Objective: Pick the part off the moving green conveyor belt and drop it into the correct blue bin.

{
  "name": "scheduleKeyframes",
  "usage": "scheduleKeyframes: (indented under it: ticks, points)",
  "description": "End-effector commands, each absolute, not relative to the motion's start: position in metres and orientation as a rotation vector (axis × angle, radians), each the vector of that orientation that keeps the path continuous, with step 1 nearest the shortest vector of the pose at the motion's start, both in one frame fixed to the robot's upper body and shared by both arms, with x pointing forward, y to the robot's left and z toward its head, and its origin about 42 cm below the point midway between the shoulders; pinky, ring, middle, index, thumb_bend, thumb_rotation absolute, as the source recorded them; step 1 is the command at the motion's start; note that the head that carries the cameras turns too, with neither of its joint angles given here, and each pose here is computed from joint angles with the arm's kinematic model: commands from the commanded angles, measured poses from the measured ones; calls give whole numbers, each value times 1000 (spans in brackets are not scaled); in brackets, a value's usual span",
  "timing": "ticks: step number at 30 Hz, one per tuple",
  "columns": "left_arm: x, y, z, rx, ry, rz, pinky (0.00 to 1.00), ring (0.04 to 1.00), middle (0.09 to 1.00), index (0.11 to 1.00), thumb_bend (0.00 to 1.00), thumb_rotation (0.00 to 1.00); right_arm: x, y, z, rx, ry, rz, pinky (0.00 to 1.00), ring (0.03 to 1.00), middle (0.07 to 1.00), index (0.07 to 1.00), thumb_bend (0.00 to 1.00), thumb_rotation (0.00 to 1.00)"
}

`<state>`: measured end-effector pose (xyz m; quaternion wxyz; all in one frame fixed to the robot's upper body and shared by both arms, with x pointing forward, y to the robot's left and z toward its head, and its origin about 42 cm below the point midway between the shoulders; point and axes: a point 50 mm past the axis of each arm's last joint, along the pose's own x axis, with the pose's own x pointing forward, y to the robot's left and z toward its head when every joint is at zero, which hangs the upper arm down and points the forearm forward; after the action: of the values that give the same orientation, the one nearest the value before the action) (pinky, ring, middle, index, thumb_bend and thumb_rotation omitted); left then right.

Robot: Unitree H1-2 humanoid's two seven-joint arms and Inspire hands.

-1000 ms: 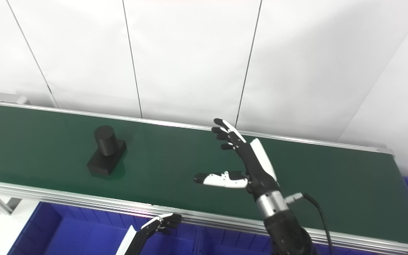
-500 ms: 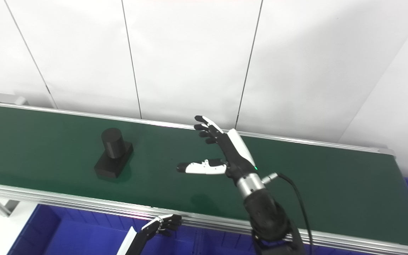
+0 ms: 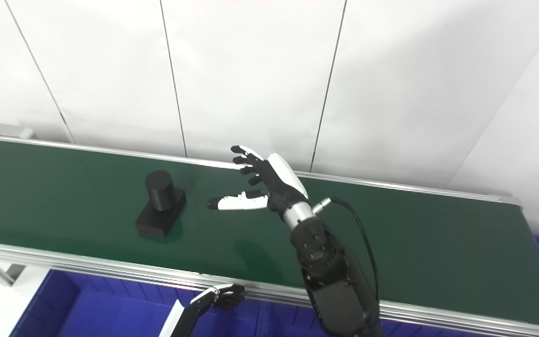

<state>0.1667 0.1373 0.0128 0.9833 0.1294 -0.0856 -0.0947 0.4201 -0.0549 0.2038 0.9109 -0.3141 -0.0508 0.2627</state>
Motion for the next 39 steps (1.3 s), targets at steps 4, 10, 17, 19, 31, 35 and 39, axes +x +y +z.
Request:
scheduleKeyframes:
  ticks: [4,10,17,19,31,35,39]
  points:
    - [171,132,21,242,-248,-191,565,627,690,730,969,294,436,-31,227,-660,-161,557,678,803,862,919,882,433]
    - [168,128,21,230,-247,-184,556,624,684,718,975,298,448,-15,223,-724,-154,583,666,796,871,918,883,461]
    - [164,125,21,235,-266,-186,590,651,689,712,978,310,460,0,219,-753,-133,606,656,788,877,920,894,468]
    - [163,124,22,230,-264,-190,598,654,689,711,988,317,463,6,217,-763,-132,616,674,803,875,920,892,470]
    - [153,115,23,245,-316,-200,608,656,689,721,974,309,470,37,208,-820,-113,636,694,835,894,917,925,469]
    - [151,111,23,233,-315,-199,619,662,689,721,976,304,469,43,204,-856,-122,650,705,845,901,917,932,493]
    - [150,107,23,228,-322,-198,620,660,689,717,978,296,470,48,198,-896,-140,653,746,855,899,923,930,497]
